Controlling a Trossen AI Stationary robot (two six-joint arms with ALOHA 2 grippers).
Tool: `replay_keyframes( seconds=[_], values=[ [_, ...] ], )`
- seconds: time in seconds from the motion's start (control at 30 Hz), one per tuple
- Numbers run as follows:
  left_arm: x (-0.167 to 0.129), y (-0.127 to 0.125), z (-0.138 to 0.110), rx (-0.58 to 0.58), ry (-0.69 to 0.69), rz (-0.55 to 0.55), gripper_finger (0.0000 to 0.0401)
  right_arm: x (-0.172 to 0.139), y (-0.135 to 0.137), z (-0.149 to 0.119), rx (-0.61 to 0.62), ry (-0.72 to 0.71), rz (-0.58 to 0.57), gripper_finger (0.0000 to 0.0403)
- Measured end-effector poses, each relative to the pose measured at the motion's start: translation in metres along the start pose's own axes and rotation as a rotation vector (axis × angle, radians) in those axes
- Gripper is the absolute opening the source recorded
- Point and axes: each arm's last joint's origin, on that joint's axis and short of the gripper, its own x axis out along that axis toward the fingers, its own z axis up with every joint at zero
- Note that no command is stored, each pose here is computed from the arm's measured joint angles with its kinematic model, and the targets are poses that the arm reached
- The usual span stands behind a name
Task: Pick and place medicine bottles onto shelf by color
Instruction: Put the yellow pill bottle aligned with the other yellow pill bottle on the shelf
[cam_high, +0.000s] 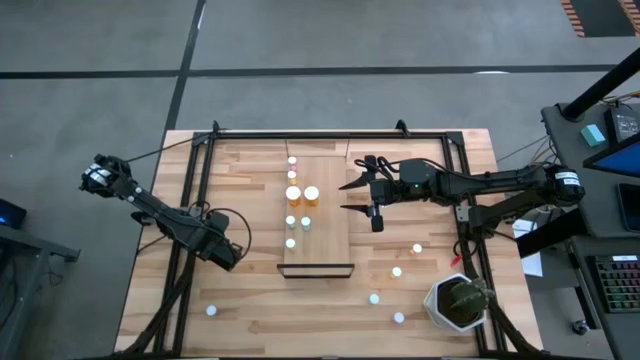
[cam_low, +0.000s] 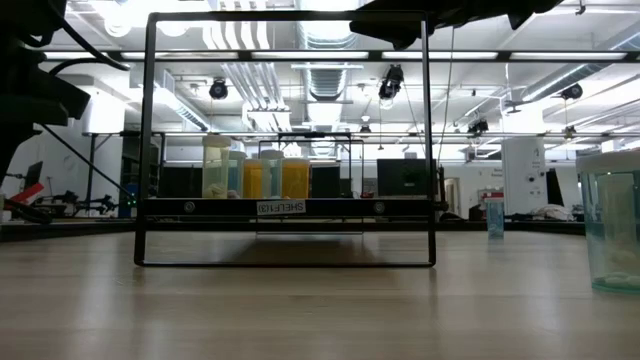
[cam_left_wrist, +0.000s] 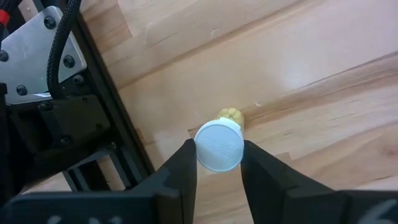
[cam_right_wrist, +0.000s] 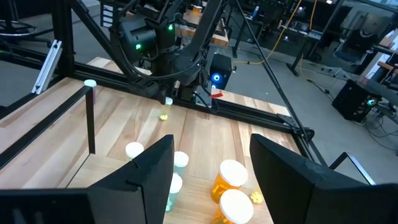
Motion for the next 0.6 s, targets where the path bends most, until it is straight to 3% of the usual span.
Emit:
replay_keyframes(
  seconds=[0.17,0.37,0.5,0.6],
  values=[
    [-0.021,-0.01,-0.001,0.073,0.077,-0.077,0.0091,0.0,0.0,0.0,-0.001,0.0,0.0,0.0201],
    [-0.09,-0.026,0.002,0.175,0.165,-0.311,0.0092,0.0,0.0,0.0,-0.003,0.0,0.0,0.0201],
    [-0.138,-0.028,0.008,0.208,0.132,-0.419,0.0092,0.0,0.0,0.0,-0.003,0.0,0.0,0.0201],
    [-0.167,-0.029,0.016,0.256,-0.009,-0.454,0.0092,0.0,0.0,0.0,-0.002,0.0,0.001,0.0201]
  ],
)
